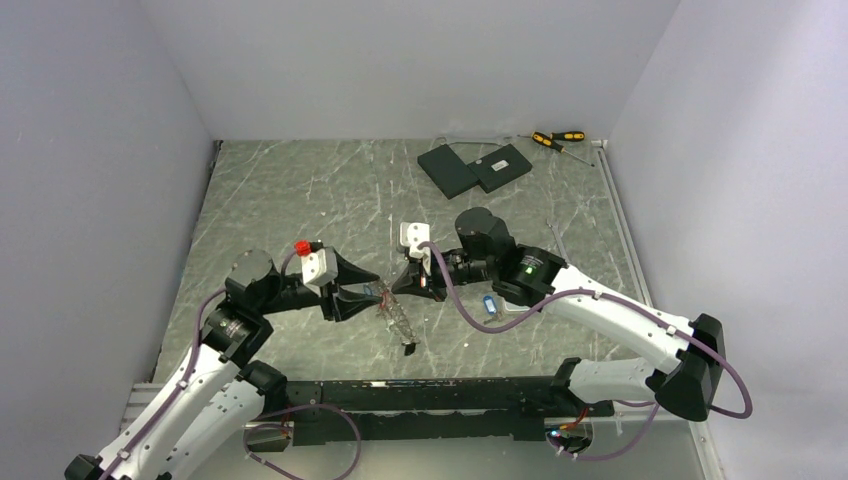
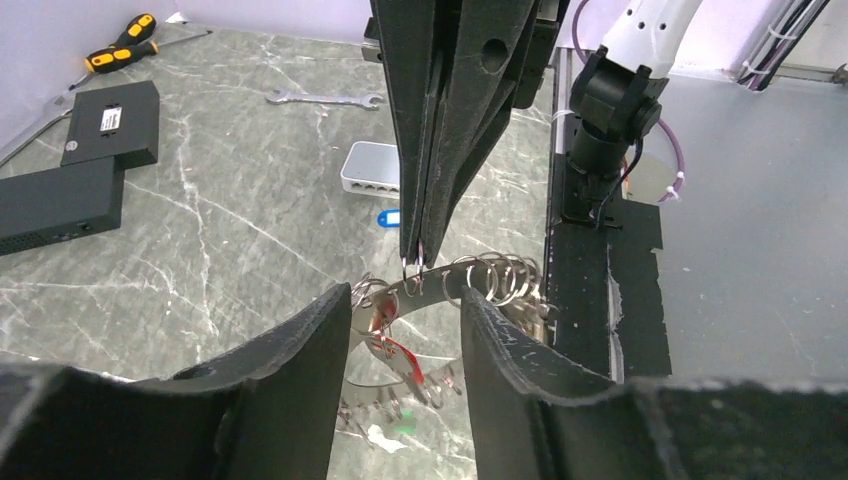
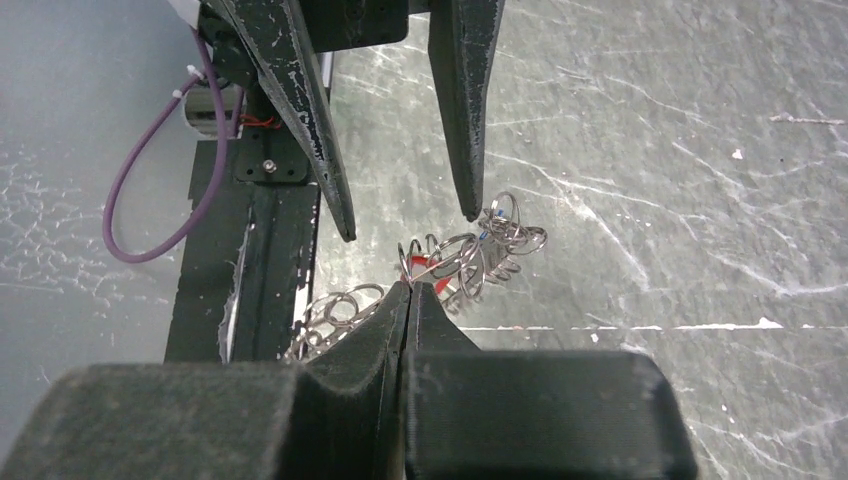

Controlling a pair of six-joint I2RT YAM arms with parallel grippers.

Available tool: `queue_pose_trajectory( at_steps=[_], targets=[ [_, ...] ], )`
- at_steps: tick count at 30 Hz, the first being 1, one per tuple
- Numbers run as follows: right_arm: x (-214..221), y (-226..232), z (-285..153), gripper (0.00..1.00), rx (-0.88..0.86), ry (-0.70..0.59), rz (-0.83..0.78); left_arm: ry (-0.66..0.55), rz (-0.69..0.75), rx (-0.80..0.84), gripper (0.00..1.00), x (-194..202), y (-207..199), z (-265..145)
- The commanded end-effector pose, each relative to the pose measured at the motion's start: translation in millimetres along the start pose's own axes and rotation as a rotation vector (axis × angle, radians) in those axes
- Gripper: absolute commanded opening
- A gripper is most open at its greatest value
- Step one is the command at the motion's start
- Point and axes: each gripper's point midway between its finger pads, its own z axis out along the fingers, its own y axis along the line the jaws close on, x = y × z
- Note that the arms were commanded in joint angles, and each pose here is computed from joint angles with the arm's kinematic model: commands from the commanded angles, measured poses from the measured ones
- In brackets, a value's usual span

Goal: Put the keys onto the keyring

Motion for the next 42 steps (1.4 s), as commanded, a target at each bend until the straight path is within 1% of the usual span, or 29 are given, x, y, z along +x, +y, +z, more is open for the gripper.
queue_pose_trajectory(
  at_steps=[1,3,7,11,14,20,23,24,25,28,29,34,37,39,41,42],
  targets=[
    [-36.8,-4.8,-4.7,0.00,0.011,-0.076,-0.071,-0.008,0.046,0.021,0.46,-10.3,-2.1,2.3],
    [-36.3,-4.8,-3.1,0.00,0.008,-0.073,-0.065,-0.003,0.041,0.029,0.42,-9.3,-2.5,4.0],
    [-35.5,-5.8,-1.0,0.00,0.011,-0.067,-0.060,0.004,0.034,0.046,0.37,-7.4,-4.6,5.7],
    [-35.8,-5.1,-0.3,0.00,0.006,-0.065,-0.063,0.008,0.029,0.049,0.35,-6.1,-5.0,6.8],
    [-35.4,-5.2,0.5,0.00,0.003,-0.066,-0.062,0.010,0.027,0.054,0.31,-5.5,-4.8,7.7],
    [-34.3,-3.2,3.8,0.00,-0.010,-0.069,-0.058,0.018,0.015,0.064,0.30,-3.1,-5.1,9.5],
    [-36.4,-1.8,3.5,0.00,-0.016,-0.079,-0.060,0.022,0.015,0.061,0.27,-2.0,-4.0,9.9],
    [-37.2,-1.1,3.4,0.00,-0.020,-0.083,-0.061,0.023,0.016,0.063,0.26,-2.0,-4.2,10.1],
    [-37.2,-1.0,3.4,0.00,-0.020,-0.083,-0.062,0.022,0.020,0.063,0.22,-2.6,-4.0,10.2],
    [-35.5,-1.2,4.1,0.00,-0.021,-0.078,-0.061,0.023,0.026,0.053,0.07,-2.2,-2.7,9.7],
    [-34.9,-1.2,4.3,0.00,-0.022,-0.077,-0.060,0.022,0.030,0.048,0.01,-2.6,-2.3,9.2],
    [-34.3,-2.3,2.7,0.00,-0.003,-0.087,-0.052,0.028,0.059,0.004,0.00,-9.0,1.5,4.0],
    [-36.2,-1.8,0.6,0.20,0.007,-0.105,-0.049,0.012,0.079,-0.024,0.00,-14.5,2.8,0.2],
    [-38.0,-0.4,0.2,0.32,0.004,-0.121,-0.049,0.005,0.087,-0.024,0.00,-16.8,1.7,-1.1],
    [-40.0,0.6,0.4,0.40,-0.001,-0.134,-0.051,-0.002,0.093,-0.021,0.00,-18.5,0.7,-1.8],
    [-39.8,0.2,0.7,0.41,0.000,-0.138,-0.049,-0.008,0.097,-0.022,0.00,-19.9,0.4,-2.3]
  ],
)
